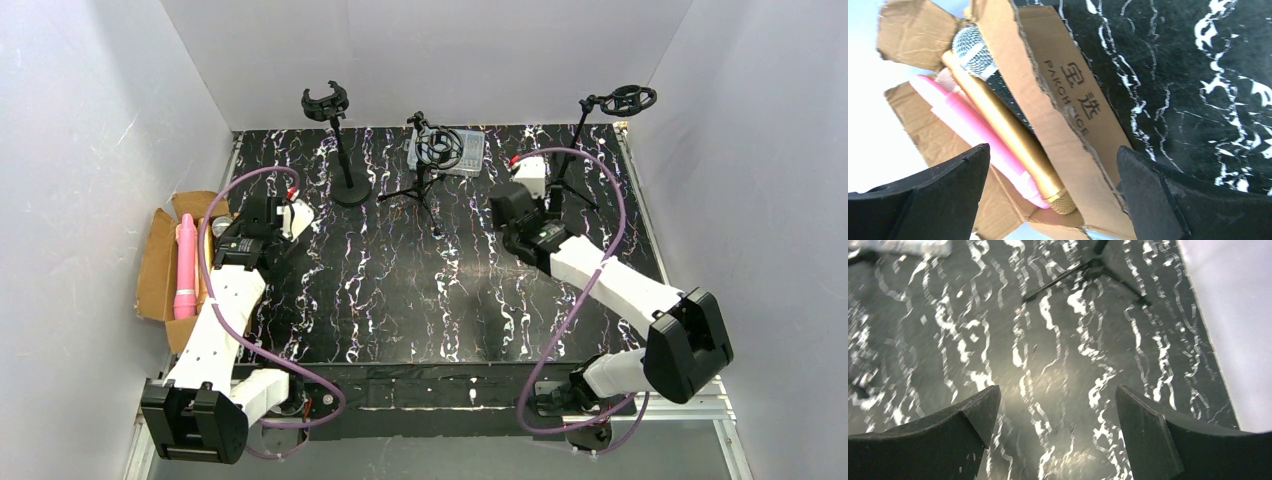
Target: Attach the microphones to the stand
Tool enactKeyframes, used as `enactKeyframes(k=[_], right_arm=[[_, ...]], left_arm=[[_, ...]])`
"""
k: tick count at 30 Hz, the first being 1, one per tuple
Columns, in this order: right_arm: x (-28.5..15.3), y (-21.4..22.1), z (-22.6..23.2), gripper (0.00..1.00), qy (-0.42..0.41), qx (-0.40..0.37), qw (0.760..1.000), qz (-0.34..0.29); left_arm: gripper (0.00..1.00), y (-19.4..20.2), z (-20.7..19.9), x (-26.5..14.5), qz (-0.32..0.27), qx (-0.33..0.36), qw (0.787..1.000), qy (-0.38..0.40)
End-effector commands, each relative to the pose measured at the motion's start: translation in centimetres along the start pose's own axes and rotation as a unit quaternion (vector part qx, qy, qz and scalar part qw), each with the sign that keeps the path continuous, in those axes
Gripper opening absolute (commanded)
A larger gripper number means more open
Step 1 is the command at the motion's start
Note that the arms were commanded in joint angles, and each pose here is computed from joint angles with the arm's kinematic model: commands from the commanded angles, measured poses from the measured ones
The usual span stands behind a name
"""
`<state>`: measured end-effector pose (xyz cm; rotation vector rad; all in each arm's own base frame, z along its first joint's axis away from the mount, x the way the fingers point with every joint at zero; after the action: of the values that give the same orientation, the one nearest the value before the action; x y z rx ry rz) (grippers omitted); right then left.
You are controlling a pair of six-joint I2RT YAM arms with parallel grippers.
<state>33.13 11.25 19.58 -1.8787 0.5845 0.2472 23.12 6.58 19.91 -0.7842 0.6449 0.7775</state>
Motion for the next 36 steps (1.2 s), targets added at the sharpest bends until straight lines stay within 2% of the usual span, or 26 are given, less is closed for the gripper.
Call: enactKeyframes(k=[1, 6, 11, 17, 20, 22, 25, 26, 29, 32, 36], right_arm=[[-2.8, 1.0, 1.6, 0.93, -0.016, 0.015, 1.0, -0.008], [-5.8, 0.2, 3.6, 0.9, -0.057, 0.027, 0.997, -0.037], [-8.4, 0.3, 5.4, 0.9, -0.078, 0.015, 0.995, -0.058], [-10.2, 1.1, 7.3, 0.89, -0.1, 0.004, 0.993, -0.065], [-11.0, 1.2, 8.1, 0.87, -0.112, 0.003, 0.991, -0.071], [-11.4, 1.3, 8.6, 0.85, -0.12, -0.001, 0.99, -0.075], [-12.1, 1.1, 9.3, 0.84, -0.132, 0.0, 0.988, -0.078], [-12.3, 1.1, 9.5, 0.84, -0.136, -0.001, 0.988, -0.079], [-12.9, 1.1, 10.1, 0.83, -0.149, -0.003, 0.985, -0.081], [-13.4, 1.1, 10.5, 0.83, -0.161, -0.004, 0.983, -0.082], [-13.8, 1.4, 11.1, 0.83, -0.184, -0.004, 0.98, -0.077]], left_arm=[[0.95, -0.5, 2.0, -0.5, -0.006, 0.025, 0.998, -0.056], [0.85, -0.2, 0.4, 0.5, 0.014, 0.012, 1.0, -0.017], [0.81, 0.8, -1.5, 1.6, 0.051, -0.008, 0.998, 0.022], [0.76, 1.1, -0.5, 2.3, 0.064, 0.01, 0.998, -0.023], [0.61, 0.8, 1.4, 1.5, 0.055, 0.024, 0.996, -0.072], [0.41, 0.6, 2.3, 0.9, 0.051, 0.036, 0.994, -0.092], [0.02, 0.5, 2.8, 0.4, 0.05, 0.038, 0.993, -0.103], [0.0, 0.6, 2.7, 0.3, 0.053, 0.033, 0.993, -0.097], [0.0, 1.0, 1.5, -0.4, 0.065, 0.004, 0.997, -0.048], [0.0, 0.8, -0.9, -2.3, 0.067, -0.05, 0.995, 0.055], [0.0, -0.3, -4.4, -5.8, 0.056, -0.136, 0.969, 0.2]])
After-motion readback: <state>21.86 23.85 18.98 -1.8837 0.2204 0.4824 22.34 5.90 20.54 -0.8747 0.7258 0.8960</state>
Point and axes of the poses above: each gripper's point midway between its finger pads, its own x axis out along the fingers, its own z axis along the line the jaws close on, y = z × x, the point moved 3 cm from there along -x, back along the fingers, and after that the axes turned 12 degrees about -x, right-handed, at the moved point
